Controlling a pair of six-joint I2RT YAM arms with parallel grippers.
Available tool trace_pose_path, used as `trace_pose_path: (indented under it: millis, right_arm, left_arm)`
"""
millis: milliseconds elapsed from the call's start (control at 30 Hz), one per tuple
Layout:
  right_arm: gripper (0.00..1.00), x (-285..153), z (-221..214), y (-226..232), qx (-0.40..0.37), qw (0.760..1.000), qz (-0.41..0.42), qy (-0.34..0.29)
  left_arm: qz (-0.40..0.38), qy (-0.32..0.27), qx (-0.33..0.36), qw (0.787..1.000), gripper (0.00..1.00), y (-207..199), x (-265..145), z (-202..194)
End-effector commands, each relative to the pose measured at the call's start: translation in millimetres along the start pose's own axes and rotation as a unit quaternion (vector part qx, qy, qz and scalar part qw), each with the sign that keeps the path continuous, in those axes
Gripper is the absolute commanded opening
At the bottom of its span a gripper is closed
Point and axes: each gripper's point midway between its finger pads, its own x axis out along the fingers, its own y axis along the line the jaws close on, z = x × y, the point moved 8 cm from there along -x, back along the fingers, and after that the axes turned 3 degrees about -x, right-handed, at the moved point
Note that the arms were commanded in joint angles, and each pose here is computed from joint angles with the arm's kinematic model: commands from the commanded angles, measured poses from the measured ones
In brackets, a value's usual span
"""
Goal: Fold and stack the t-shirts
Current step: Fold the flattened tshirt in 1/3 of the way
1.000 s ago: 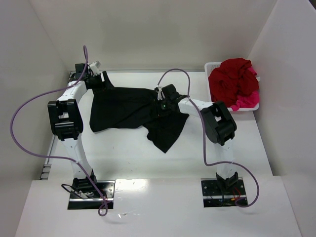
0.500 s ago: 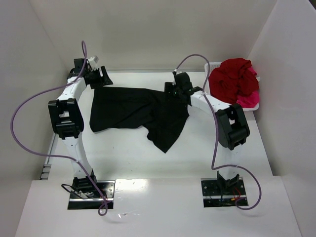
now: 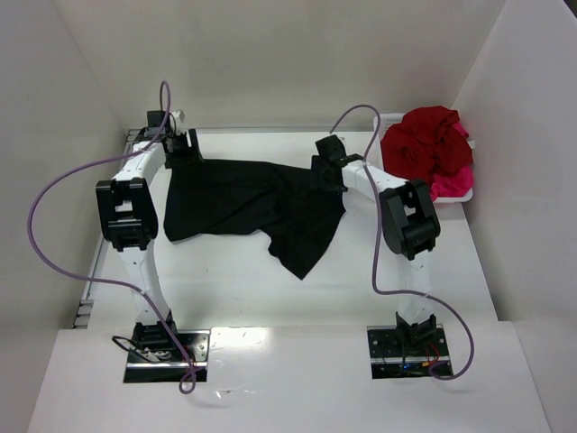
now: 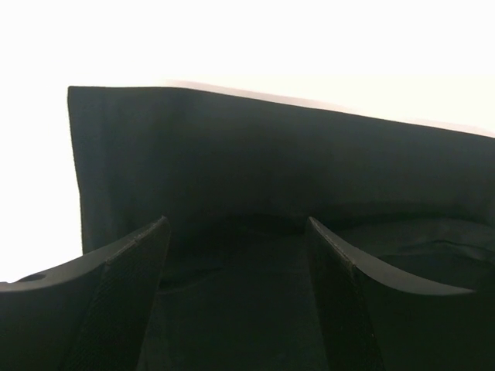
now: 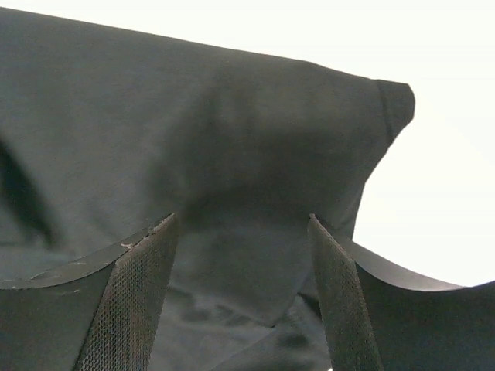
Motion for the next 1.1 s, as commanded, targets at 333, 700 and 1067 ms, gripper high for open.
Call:
trace_pose_path:
  millis: [333,700,1067]
  right_arm:
    - [0.47,20,11,-10,0.029,0.995,-0.096,-0.019]
    - [0.24,65,5,-9,0.022,0.993,-0.116,0.013]
    - [0.31,92,49,-26,0.092,0.99,-0.106,-0.003]
  left_arm:
    - [0.027,0.018,0.004,0.999,0.55,14,21,-12]
    - [0.046,0.03,0.007,0.998,0.4,21,34,-18]
    - [0.054,0.045,-0.005,0.998,0.41,27,61,-15]
